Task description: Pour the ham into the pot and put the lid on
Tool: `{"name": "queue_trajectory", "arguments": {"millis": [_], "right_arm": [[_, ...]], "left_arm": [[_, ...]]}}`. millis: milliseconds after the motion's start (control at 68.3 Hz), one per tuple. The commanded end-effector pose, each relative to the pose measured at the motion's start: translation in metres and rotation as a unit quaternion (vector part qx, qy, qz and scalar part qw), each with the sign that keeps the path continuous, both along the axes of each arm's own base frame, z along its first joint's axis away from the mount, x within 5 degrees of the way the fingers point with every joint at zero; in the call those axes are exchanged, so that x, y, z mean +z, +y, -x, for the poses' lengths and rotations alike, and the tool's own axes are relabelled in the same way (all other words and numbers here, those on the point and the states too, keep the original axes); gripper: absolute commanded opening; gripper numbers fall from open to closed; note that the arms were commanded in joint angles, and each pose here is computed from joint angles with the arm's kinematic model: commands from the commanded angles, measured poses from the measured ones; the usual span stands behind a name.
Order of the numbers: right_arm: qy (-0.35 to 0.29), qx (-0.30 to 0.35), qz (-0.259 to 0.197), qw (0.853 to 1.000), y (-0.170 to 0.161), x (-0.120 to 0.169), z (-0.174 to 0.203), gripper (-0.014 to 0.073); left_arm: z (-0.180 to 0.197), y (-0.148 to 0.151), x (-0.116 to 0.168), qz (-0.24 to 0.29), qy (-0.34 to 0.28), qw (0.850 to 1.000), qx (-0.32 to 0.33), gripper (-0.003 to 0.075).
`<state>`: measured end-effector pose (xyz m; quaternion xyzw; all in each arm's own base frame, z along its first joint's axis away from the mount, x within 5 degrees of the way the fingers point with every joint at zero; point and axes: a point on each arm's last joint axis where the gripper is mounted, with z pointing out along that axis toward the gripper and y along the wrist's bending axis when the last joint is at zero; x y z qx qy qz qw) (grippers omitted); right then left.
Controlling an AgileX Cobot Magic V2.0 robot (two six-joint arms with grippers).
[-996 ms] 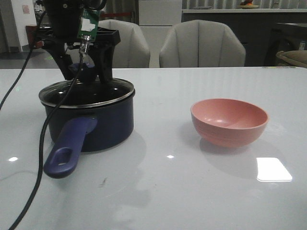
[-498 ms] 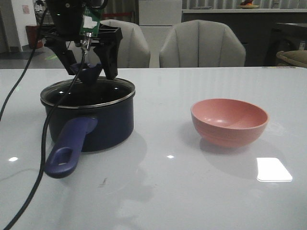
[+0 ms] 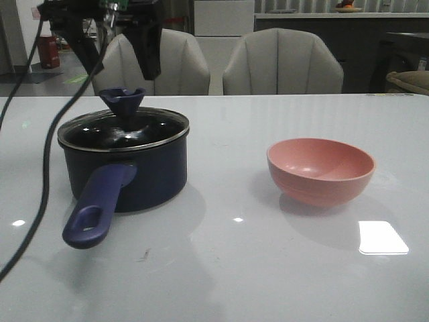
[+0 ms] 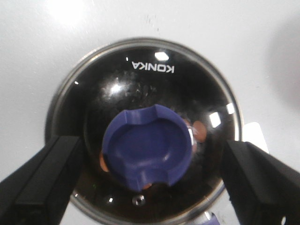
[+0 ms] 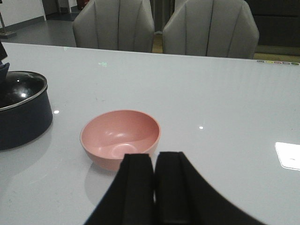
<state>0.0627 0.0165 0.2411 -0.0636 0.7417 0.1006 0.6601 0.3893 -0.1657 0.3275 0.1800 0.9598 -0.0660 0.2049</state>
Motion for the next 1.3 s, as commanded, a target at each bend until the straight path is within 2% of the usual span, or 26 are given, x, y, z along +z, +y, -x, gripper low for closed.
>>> {"name": "queue_trajectory", "arguments": {"millis": [0,190,425,527,644,908,1040,1186,1289], "right_arm": [[-0.053,-0.009,-0.005,0.999,-0.002,0.017,-0.001,0.0159],[-0.053,-0.009,-0.005,0.999,-0.002,0.017,-0.001,0.0159],[-0.053,-0.009,-0.005,0.999,-0.002,0.017,-0.001,0.0159],[-0.053,-0.009,-0.005,0.999,-0.002,0.017,-0.001,0.0159],[-0.053,-0.009,-0.005,0.999,-0.002,0.017,-0.001,0.0159],[-0.053,-0.009,-0.005,0.999,-0.002,0.017,-0.001,0.0159],[-0.053,-0.009,-0.005,0.999,-0.002,0.017,-0.001,0.0159],[-0.053,-0.009,-0.005,0.999,-0.002,0.017,-0.001,0.0159],[-0.053,-0.009,-0.005,0.999,-0.002,0.017,-0.001,0.0159]], "left_arm": [[0.029,0.006,0.057,0.038,-0.076,0.996,-0.007,0.0627],[0.073,0.025,0.085,0.06,-0.129,0.99,-0.005,0.0627],[0.135,0.052,0.092,0.082,-0.183,0.98,-0.001,0.0627],[0.164,0.065,0.092,0.098,-0.222,0.97,0.001,0.0627],[0.201,0.081,0.091,0.122,-0.278,0.953,0.004,0.0627],[0.278,0.117,0.063,0.142,-0.375,0.916,0.005,0.0627],[0.31,0.131,0.037,0.157,-0.411,0.898,0.006,0.0626],[0.329,0.139,0.01,0.163,-0.426,0.89,0.007,0.0613],[0.337,0.143,-0.003,0.164,-0.431,0.887,0.007,0.0526]]}}
